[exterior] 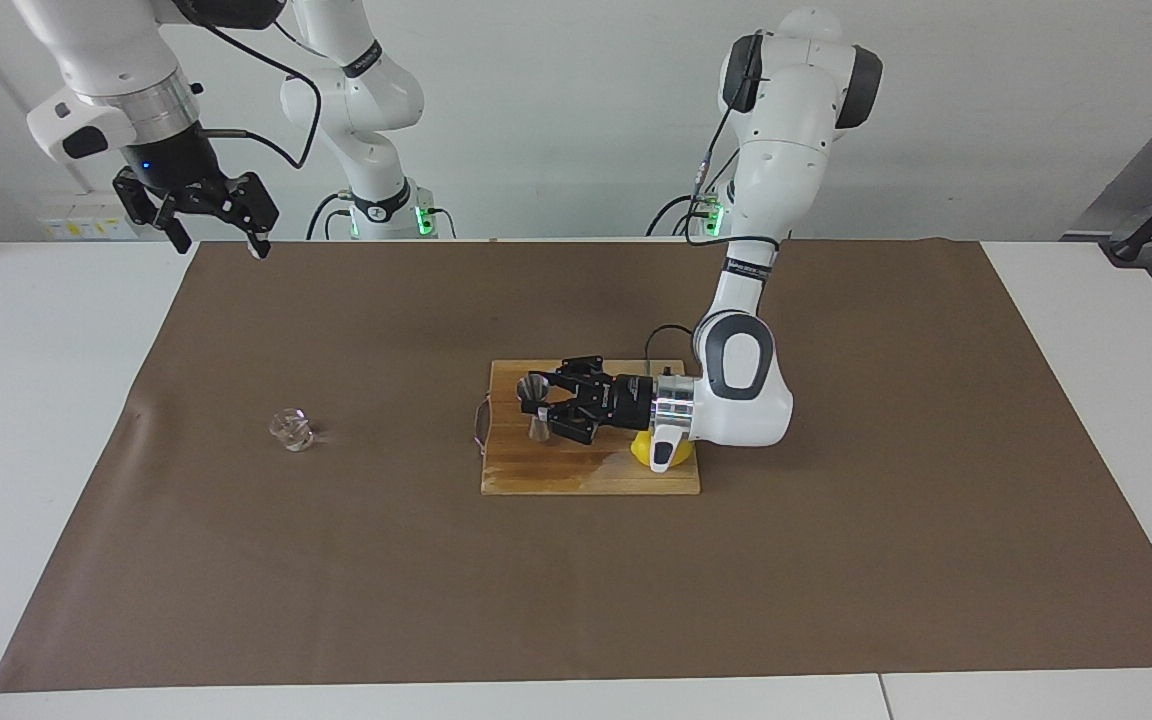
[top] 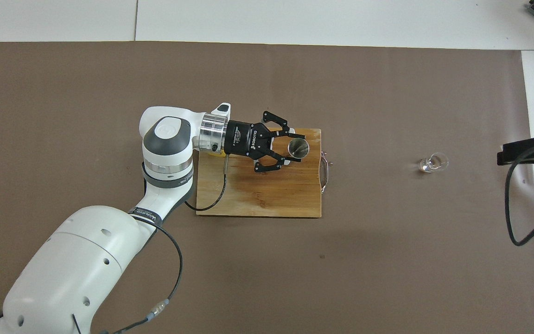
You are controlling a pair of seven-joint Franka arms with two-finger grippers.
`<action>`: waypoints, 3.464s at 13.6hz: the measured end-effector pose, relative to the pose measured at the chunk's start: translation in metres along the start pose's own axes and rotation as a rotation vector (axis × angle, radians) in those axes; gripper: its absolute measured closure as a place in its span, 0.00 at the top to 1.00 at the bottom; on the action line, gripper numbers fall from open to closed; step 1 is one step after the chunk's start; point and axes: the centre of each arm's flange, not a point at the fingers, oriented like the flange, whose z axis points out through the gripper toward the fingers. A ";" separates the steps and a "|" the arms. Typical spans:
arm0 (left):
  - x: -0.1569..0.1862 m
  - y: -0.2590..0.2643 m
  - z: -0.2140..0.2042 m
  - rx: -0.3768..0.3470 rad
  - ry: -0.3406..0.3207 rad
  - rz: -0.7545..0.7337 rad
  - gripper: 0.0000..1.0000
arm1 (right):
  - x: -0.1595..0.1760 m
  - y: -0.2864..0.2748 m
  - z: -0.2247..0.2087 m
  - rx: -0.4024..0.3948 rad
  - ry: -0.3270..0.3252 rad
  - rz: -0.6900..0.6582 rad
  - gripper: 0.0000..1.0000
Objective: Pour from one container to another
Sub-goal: 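Lower the metal cup onto the board near its metal handle, then open the left gripper and lift it off the metal cup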
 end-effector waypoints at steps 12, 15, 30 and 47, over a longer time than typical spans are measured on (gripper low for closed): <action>0.013 -0.012 0.035 -0.001 0.014 0.001 0.51 | 0.000 0.000 0.000 0.000 0.000 0.000 1.00; 0.017 -0.016 0.043 0.002 0.021 0.002 0.51 | 0.000 0.000 0.000 0.000 0.000 0.000 1.00; 0.031 -0.020 0.045 -0.009 0.022 0.005 0.78 | 0.000 0.000 0.000 0.000 0.000 0.000 1.00; 0.026 -0.004 0.016 -0.056 0.056 0.016 1.00 | 0.000 0.000 0.000 0.000 0.000 0.000 1.00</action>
